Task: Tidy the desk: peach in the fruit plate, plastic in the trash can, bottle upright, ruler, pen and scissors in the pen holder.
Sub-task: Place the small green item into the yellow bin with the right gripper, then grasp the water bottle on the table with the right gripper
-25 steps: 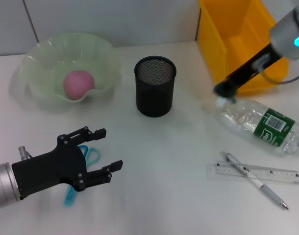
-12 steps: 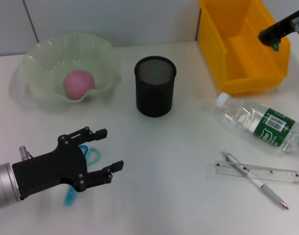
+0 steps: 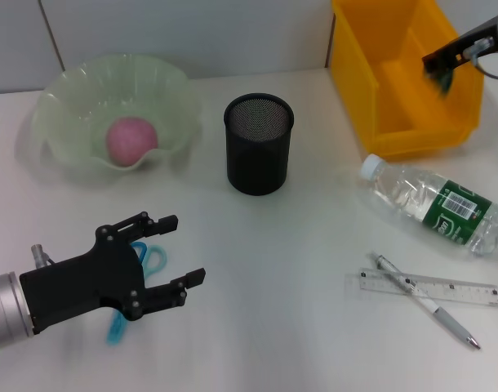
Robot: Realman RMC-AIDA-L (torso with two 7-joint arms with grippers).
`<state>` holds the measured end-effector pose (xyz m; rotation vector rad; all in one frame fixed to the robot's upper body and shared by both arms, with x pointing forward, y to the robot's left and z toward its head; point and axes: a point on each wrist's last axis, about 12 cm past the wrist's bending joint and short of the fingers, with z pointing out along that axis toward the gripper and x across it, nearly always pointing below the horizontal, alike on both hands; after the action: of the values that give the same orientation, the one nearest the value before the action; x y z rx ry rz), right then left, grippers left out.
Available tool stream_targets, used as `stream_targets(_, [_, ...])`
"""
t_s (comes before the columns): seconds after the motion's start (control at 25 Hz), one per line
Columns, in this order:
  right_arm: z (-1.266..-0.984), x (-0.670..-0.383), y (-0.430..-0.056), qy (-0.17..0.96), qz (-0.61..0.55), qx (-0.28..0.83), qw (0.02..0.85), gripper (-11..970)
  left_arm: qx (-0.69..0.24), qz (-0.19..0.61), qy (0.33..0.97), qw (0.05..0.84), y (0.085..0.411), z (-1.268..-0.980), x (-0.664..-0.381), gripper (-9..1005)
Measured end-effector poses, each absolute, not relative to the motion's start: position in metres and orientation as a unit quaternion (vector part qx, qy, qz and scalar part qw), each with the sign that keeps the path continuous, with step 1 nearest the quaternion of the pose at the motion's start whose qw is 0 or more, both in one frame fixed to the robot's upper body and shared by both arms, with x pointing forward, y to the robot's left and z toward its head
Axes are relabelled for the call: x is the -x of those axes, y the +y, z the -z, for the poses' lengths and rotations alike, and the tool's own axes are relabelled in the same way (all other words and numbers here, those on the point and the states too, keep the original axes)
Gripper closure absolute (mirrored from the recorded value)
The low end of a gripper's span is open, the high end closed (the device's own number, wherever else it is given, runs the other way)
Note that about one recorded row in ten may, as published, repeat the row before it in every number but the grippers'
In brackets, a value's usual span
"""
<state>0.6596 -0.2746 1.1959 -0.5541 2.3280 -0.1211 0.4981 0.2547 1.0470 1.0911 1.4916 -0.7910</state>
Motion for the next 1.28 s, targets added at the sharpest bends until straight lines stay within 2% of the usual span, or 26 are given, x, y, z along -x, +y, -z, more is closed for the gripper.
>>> stream_targets(0.12, [-1.189, -0.662, -0.274, 0.903, 0.05, 0.215, 0.368, 497, -0.458, 0.332, 0.626, 0.536, 0.255, -1.047, -0.498, 230])
stream_targets(0.32, [-1.188, -0.663, -0.273, 0.903, 0.051, 0.216, 0.369, 305, -0.459, 0.332, 0.626, 0.536, 0.254, -1.047, -0.499, 231])
stream_targets(0.52, [-1.203, -0.653, -0.269, 0.912, 0.035, 0.215, 0.346, 217, -0.457, 0.331, 0.626, 0.538, 0.255, -1.048, -0.499, 232])
stream_targets(0.56, [-1.212, -0.643, -0.266, 0.922, 0.022, 0.223, 0.316, 199, -0.456, 0.33, 0.626, 0.538, 0.255, -1.048, -0.499, 232])
stream_targets(0.76, [-1.229, -0.623, -0.262, 0.933, 0.007, 0.238, 0.268, 111, -0.455, 0.33, 0.626, 0.54, 0.256, -1.048, -0.499, 233])
stream_targets(0.96, [-1.232, -0.606, -0.26, 0.943, -0.012, 0.25, 0.22, 112, -0.454, 0.33, 0.625, 0.542, 0.255, -1.048, -0.499, 234])
stream_targets(1.28, [-1.216, -0.595, -0.262, 0.954, -0.025, 0.258, 0.148, 112, -0.457, 0.331, 0.624, 0.541, 0.254, -1.048, -0.499, 236])
